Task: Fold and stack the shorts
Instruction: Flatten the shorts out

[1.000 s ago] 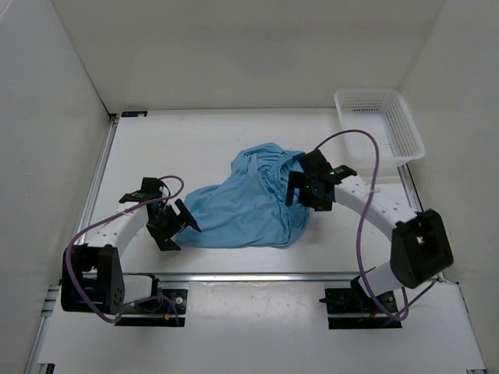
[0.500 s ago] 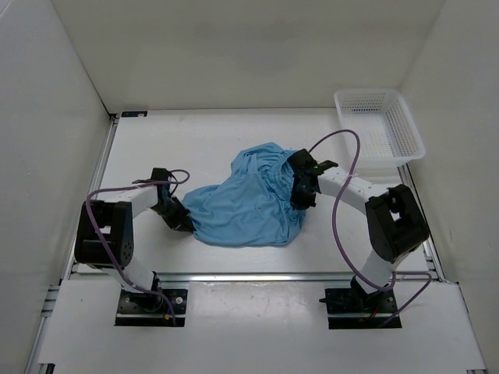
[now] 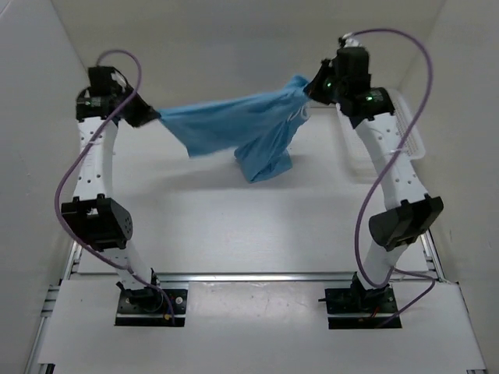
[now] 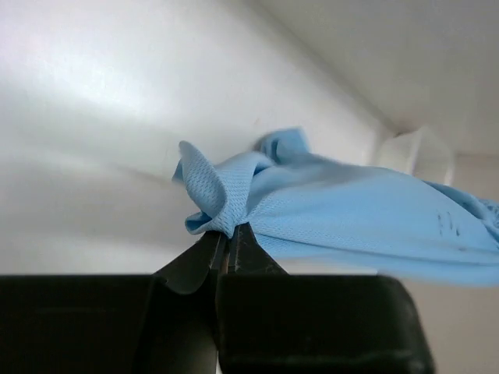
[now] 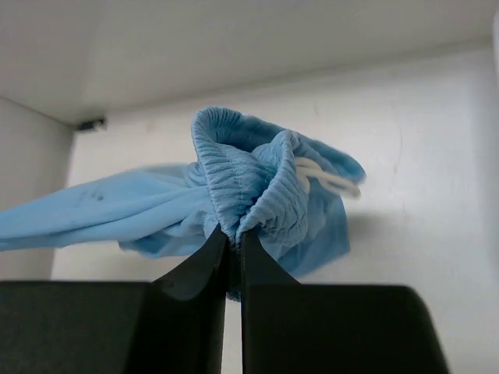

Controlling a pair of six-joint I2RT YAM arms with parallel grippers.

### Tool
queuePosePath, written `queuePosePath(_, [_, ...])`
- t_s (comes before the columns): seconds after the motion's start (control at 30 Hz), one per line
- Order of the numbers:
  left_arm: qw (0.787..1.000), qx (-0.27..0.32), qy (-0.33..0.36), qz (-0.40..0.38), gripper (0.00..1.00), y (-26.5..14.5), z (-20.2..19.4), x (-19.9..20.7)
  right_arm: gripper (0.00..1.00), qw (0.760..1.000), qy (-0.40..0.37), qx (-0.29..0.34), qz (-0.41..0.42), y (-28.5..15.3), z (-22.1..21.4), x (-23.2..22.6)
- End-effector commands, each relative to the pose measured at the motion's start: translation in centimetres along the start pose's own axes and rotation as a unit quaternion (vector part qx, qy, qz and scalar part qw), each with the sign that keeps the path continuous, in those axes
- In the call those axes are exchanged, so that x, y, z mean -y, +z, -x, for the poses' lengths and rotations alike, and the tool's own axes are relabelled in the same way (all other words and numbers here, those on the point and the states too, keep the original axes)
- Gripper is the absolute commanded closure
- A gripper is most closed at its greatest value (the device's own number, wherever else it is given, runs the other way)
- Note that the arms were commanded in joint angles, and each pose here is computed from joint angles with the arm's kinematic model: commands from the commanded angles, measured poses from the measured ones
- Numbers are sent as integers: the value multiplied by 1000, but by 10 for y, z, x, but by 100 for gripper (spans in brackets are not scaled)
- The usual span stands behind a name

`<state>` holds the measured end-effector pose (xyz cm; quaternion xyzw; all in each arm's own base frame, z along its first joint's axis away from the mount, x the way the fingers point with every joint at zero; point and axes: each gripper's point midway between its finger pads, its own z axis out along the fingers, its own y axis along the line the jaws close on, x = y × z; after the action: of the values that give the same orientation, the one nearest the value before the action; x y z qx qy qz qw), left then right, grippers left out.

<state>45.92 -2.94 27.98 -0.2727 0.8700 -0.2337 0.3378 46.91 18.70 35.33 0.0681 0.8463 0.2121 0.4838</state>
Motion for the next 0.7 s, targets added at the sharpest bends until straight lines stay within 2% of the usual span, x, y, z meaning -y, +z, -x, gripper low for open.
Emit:
queuePosePath(0.0, [998,55,28,-32,90,-86,21,33,100,991,-65,99,66,-75,66,-36])
queuePosePath(0.07, [997,53,31,-46,90,-96,14,38,100,990,-70,101,67,-91,56,-30])
queuePosePath(0.1, [996,53,39,-54,90,-107,4,44,100,987,-70,122,77,-113,60,-32])
queuePosePath(0.13, [998,28,35,-42,90,-94,-12,29,100,992,-70,83,59,-97,25,-13])
queuePosePath(0.17, [998,14,37,-40,90,-91,-26,25,100,994,-69,75,48,-98,11,-3])
queuePosePath(0.2, [998,17,42,-46,90,-100,-39,24,100,992,-64,93,50,-117,8,1])
queuePosePath(0.23, [999,-30,33,-17,90,-78,-73,-6,100,994,-58,84,40,-118,-9,12])
queuePosePath(0.27, [999,-35,36,-14,90,-72,-85,-17,100,998,-54,31,9,-100,-61,42])
queuePosePath(0.3, [998,-45,39,-7,90,-67,-99,-31,100,999,-35,35,3,-117,-77,50])
queuePosePath(0.33, [998,-48,45,-5,89,-73,-114,-41,93,999,-20,24,-18,-119,-99,64])
queuePosePath(0.37, [995,-86,29,36,62,-59,-145,-76,66,998,-12,-32,-60,-109,-157,99])
queuePosePath(0.4, [994,-97,25,44,40,-55,-158,-87,27,997,15,-26,-66,-121,-171,108])
queuePosePath(0.43, [992,-112,19,54,20,-52,-171,-98,22,993,28,-44,-105,-125,-196,129])
queuePosePath(0.47, [988,-141,14,61,6,-47,-190,-110,16,989,43,-58,-126,-129,-215,143])
queuePosePath(0.5, [987,-150,18,60,4,-47,-195,-113,14,986,58,-68,-143,-137,-237,156])
queuePosePath(0.57, [985,-157,20,68,4,-44,-200,-117,20,981,105,-57,-149,-147,-247,161])
queuePosePath(0.6, [984,-157,19,77,5,-43,-202,-121,35,980,118,-61,-148,-148,-255,162])
queuePosePath(0.67, [983,-162,18,80,10,-41,-203,-123,57,977,147,-62,-142,-148,-259,158])
